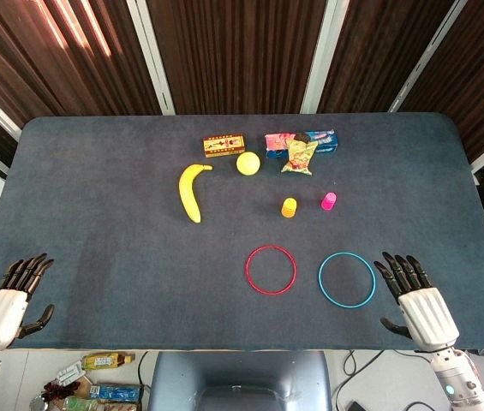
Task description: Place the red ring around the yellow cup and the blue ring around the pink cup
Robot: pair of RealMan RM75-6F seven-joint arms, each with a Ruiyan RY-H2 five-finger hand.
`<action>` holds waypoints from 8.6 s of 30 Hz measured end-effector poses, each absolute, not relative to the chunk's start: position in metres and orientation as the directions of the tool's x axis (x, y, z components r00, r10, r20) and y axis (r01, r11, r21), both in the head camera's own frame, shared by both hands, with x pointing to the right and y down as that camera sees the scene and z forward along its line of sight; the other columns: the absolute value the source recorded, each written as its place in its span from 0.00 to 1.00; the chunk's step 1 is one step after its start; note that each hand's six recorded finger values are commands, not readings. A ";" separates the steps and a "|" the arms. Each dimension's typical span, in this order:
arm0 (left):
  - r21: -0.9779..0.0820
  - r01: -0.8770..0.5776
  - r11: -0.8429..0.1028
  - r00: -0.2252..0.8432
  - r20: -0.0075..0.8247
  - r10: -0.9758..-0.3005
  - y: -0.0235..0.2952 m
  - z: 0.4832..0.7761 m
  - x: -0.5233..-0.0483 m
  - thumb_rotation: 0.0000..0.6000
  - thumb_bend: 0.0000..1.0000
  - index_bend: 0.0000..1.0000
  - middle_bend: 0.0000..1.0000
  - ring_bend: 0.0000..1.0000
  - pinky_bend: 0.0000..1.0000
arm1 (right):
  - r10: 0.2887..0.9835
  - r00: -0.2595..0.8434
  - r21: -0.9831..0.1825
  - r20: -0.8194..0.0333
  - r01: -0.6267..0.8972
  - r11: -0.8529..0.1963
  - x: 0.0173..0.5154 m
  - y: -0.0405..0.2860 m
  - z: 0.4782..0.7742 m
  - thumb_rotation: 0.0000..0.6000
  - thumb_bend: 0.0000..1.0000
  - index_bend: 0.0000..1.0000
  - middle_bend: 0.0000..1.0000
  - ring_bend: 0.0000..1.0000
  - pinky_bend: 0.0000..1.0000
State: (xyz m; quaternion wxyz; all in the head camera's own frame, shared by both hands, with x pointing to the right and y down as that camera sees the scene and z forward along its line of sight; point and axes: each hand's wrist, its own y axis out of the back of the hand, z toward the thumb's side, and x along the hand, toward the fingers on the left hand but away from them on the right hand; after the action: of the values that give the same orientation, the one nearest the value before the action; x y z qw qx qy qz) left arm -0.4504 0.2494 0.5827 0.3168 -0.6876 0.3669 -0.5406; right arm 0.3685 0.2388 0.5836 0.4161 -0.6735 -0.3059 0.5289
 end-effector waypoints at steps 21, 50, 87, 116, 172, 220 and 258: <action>-0.841 -0.209 -0.499 0.161 0.473 -0.866 0.251 0.566 -0.453 1.00 0.39 0.01 0.00 0.00 0.05 | 0.694 0.497 -0.800 -0.521 -0.001 -0.600 0.267 0.189 0.675 1.00 0.31 0.53 0.00 0.00 0.00; -0.838 -0.215 -0.502 0.154 0.479 -0.864 0.251 0.564 -0.458 1.00 0.39 0.00 0.00 0.00 0.05 | 0.601 0.591 -0.758 -0.538 -0.028 -0.651 0.202 0.196 0.742 1.00 0.48 0.64 0.00 0.00 0.00; -0.843 -0.208 -0.496 0.151 0.473 -0.868 0.251 0.562 -0.458 1.00 0.39 0.00 0.00 0.00 0.05 | 0.624 0.601 -0.777 -0.499 0.008 -0.629 0.198 0.195 0.740 1.00 0.55 0.84 0.07 0.00 0.00; -0.849 -0.210 -0.485 0.144 0.463 -0.874 0.251 0.558 -0.460 1.00 0.39 0.01 0.00 0.00 0.05 | 0.747 0.616 -0.890 -0.249 0.159 -0.427 0.181 0.149 0.695 1.00 0.55 0.92 0.16 0.00 0.00; -0.836 -0.190 -0.514 0.137 0.496 -0.857 0.248 0.569 -0.458 1.00 0.40 0.02 0.00 0.00 0.06 | 0.816 0.444 -0.921 -0.371 -0.067 -0.383 0.245 0.093 0.709 1.00 0.40 0.36 0.01 0.00 0.00; -0.826 -0.177 -0.535 0.138 0.518 -0.844 0.250 0.573 -0.456 1.00 0.42 0.02 0.00 0.00 0.06 | 0.706 0.355 -0.781 -0.613 -0.139 -0.609 0.384 0.242 0.710 1.00 0.46 0.66 0.01 0.00 0.00; -0.829 -0.176 -0.530 0.136 0.513 -0.848 0.248 0.574 -0.455 1.00 0.42 0.02 0.00 0.00 0.06 | 0.698 0.378 -0.779 -0.609 -0.119 -0.615 0.375 0.244 0.708 1.00 0.48 0.63 0.02 0.00 0.00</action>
State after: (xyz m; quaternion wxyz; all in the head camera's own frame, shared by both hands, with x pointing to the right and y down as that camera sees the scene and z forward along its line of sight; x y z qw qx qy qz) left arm -0.4554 0.2476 0.5738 0.3100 -0.6871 0.3726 -0.5413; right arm 0.3752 0.2442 0.7083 0.3915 -0.7318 -0.1978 0.5216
